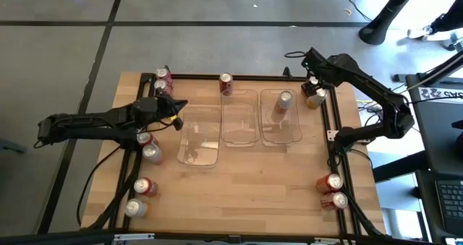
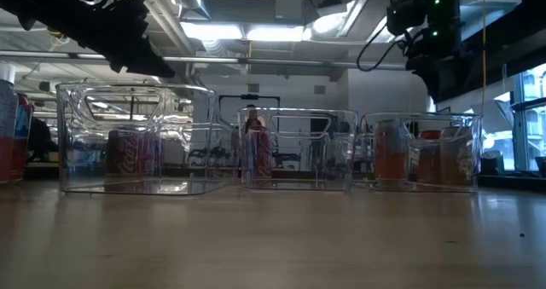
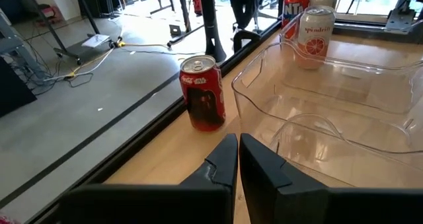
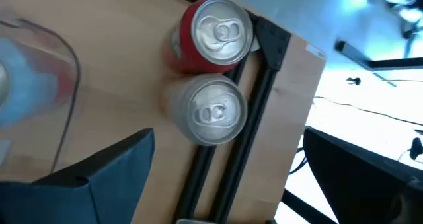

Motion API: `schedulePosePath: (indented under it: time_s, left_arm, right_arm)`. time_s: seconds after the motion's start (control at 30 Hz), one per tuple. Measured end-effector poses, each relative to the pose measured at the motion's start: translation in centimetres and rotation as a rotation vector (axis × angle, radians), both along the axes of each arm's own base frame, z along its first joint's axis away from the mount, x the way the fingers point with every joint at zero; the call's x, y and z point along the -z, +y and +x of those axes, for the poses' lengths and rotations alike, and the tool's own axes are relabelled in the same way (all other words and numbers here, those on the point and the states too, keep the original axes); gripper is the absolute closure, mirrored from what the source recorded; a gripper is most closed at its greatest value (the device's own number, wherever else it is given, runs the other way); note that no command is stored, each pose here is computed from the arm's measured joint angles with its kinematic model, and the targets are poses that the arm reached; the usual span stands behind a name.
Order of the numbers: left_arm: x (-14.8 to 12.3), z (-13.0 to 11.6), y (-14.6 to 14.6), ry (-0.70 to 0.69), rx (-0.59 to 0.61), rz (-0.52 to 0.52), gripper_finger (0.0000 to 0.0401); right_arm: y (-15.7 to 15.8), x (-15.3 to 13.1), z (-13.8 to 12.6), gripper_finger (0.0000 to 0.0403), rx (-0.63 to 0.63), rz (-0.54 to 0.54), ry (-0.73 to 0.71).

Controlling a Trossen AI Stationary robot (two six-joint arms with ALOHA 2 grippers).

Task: Sort soda cans
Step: Put the top white soda can into the right transparent bin

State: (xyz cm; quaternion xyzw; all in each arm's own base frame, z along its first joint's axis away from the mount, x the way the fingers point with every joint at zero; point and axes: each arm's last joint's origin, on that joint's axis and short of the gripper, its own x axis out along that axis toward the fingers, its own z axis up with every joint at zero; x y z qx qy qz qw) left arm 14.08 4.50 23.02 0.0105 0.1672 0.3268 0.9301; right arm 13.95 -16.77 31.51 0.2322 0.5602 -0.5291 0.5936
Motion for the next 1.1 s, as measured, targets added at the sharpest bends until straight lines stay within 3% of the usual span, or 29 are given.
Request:
schedulePosePath:
  time_s: [0.53,0.77,0.9,1.1]
  left_arm:
    - [0.1,0.0,-0.1,0.008,0.008,-0.004,0.0391]
    - [0.1,0.0,-0.1,0.005,0.007,-0.005,0.0391]
    - [0.1,0.0,-0.1,0.003,0.007,-0.007,0.0391]
    - [0.1,0.0,-0.1,-0.005,0.002,-0.017,0.0391]
  right_arm:
    - [-2.5,3.6,1.2,0.0017,0.096,0.117,0.099]
    - [-2.2,5.4,1.5,0.0017,0.064,0.144,0.114]
    - [-2.4,6.3,1.3,0.0017,0.097,0.076,0.16]
    - [-2.3,7.6,1.1,0.0017,0.116,0.091,0.149]
